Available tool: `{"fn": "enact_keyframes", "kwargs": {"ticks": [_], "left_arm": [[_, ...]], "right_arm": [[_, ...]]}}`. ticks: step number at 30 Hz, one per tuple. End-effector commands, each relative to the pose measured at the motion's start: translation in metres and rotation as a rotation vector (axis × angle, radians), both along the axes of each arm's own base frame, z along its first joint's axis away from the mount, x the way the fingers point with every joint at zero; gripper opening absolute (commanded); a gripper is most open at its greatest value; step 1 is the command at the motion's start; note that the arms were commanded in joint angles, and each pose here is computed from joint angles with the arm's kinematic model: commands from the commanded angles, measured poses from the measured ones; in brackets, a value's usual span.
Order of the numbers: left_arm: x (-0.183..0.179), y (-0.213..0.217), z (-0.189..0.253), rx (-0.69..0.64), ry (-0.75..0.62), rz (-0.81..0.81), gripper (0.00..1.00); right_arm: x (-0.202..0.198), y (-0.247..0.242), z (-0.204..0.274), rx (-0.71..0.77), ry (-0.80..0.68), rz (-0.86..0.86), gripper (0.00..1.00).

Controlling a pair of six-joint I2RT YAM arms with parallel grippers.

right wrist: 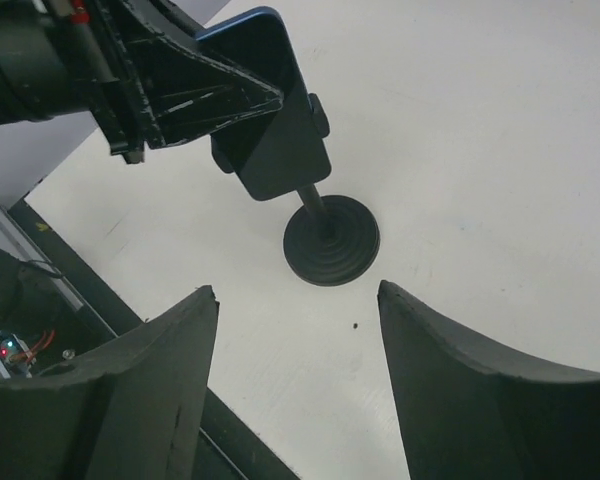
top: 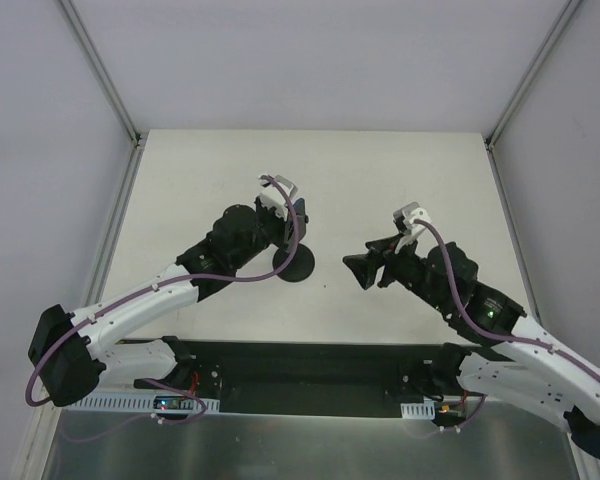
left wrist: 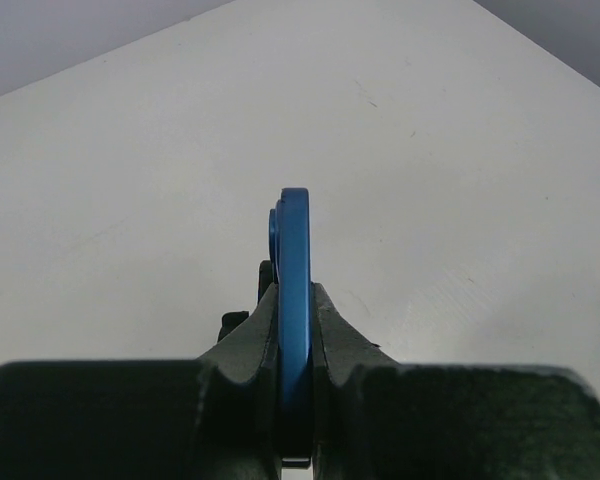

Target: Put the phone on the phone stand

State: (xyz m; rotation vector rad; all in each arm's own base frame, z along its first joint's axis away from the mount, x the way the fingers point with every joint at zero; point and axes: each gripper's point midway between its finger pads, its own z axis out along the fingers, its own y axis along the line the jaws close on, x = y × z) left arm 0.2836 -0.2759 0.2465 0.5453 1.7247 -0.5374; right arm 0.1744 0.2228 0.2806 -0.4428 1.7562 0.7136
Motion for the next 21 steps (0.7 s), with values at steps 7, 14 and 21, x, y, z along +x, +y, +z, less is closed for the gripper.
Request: {"fn": "enact_keyframes", "kwargs": {"ticks": [7,14,21], "left_arm": [[-0.019,-0.009,-0.004,0.018,0.024,-0.143,0.20],[-0.033,0.011,0.016,-0.101,0.052,-0.140,0.74],[-0.073,0.046,0.048,-0.186,0.044,-0.247,0.90]], "right_arm": [[-0.007,0.046,0.020,-0.029,0.035,0.400,0.84],[0.018,0.065,0.025,-0.080,0.002,0.504,0.94],[0.080,0.072,0.033,-0.080,-0.041,0.575,0.94]]}}
